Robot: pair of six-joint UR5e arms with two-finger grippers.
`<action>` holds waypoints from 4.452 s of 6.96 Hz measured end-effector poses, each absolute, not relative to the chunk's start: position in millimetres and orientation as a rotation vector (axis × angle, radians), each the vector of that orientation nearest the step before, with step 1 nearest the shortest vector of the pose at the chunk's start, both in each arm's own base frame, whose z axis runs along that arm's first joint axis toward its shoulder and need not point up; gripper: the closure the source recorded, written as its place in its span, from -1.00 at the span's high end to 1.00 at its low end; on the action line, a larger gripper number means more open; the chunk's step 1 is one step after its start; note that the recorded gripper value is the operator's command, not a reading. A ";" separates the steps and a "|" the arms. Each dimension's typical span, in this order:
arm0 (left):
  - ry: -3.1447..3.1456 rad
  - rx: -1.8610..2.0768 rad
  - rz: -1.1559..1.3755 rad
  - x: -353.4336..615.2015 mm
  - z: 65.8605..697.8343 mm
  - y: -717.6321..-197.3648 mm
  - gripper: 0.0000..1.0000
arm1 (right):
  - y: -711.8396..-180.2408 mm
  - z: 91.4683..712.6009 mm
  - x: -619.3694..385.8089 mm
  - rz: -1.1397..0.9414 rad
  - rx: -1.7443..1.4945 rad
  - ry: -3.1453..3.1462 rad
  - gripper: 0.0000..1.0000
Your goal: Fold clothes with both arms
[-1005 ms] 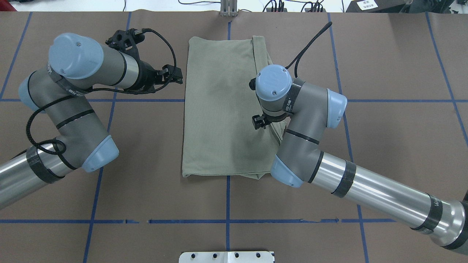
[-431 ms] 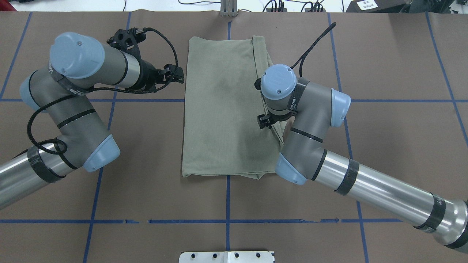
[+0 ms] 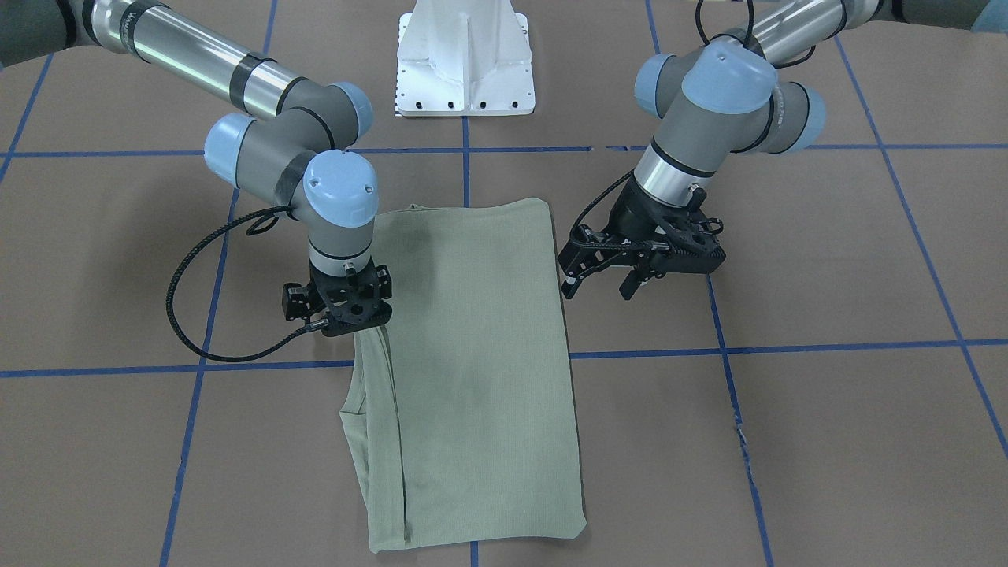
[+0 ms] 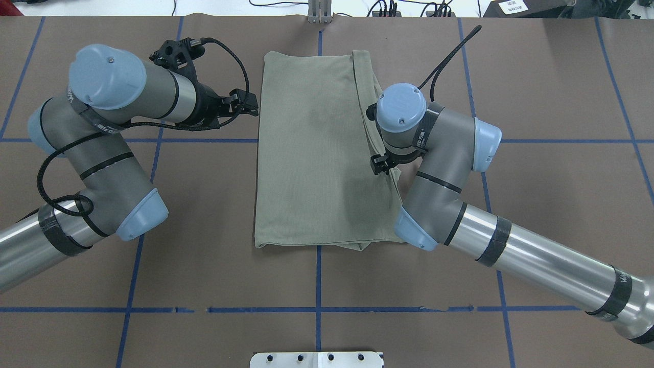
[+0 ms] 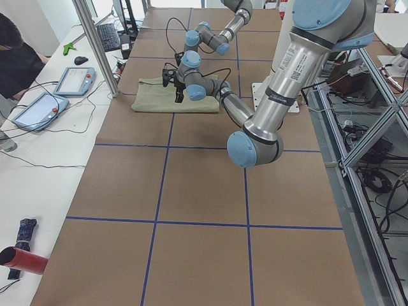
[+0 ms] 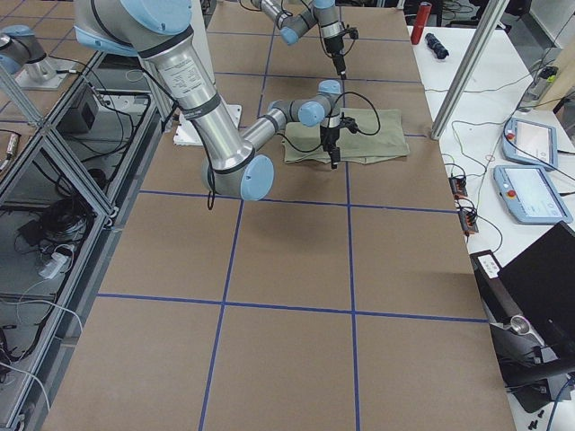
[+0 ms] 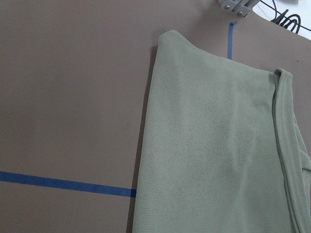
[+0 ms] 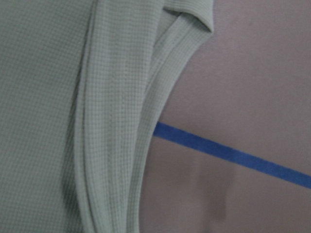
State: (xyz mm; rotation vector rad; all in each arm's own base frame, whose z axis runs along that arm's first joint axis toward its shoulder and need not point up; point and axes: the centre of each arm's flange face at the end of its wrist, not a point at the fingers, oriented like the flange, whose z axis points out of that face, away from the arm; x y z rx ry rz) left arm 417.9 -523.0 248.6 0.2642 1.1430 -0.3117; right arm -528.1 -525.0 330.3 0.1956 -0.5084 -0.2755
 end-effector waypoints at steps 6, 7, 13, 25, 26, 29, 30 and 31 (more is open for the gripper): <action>1.155 0.271 -0.311 414.7 238.4 -520.8 1.00 | -561.3 321.3 -469.0 -0.309 0.189 -0.593 1.00; 1.161 0.275 -0.311 413.2 235.2 -519.5 1.00 | -575.0 294.9 -479.8 -0.306 0.203 -0.608 1.00; 1.173 0.289 -0.310 410.6 229.0 -517.6 1.00 | -640.0 302.6 -537.3 -0.294 0.221 -0.588 1.00; 1.190 0.299 -0.301 409.3 217.0 -517.1 1.00 | -667.0 322.7 -527.2 -0.278 0.197 -0.544 1.00; 1.191 0.299 -0.301 409.3 216.9 -517.1 1.00 | -670.0 324.6 -525.5 -0.281 0.196 -0.540 1.00; 1.194 0.301 -0.300 409.5 213.8 -517.4 1.00 | -685.9 317.5 -524.6 -0.276 0.190 -0.529 1.00; 1.194 0.301 -0.300 409.5 213.4 -517.4 1.00 | -690.4 315.1 -524.5 -0.272 0.189 -0.528 1.00; 1.195 0.303 -0.301 408.2 212.9 -518.2 1.00 | -695.5 315.0 -525.5 -0.270 0.192 -0.529 1.00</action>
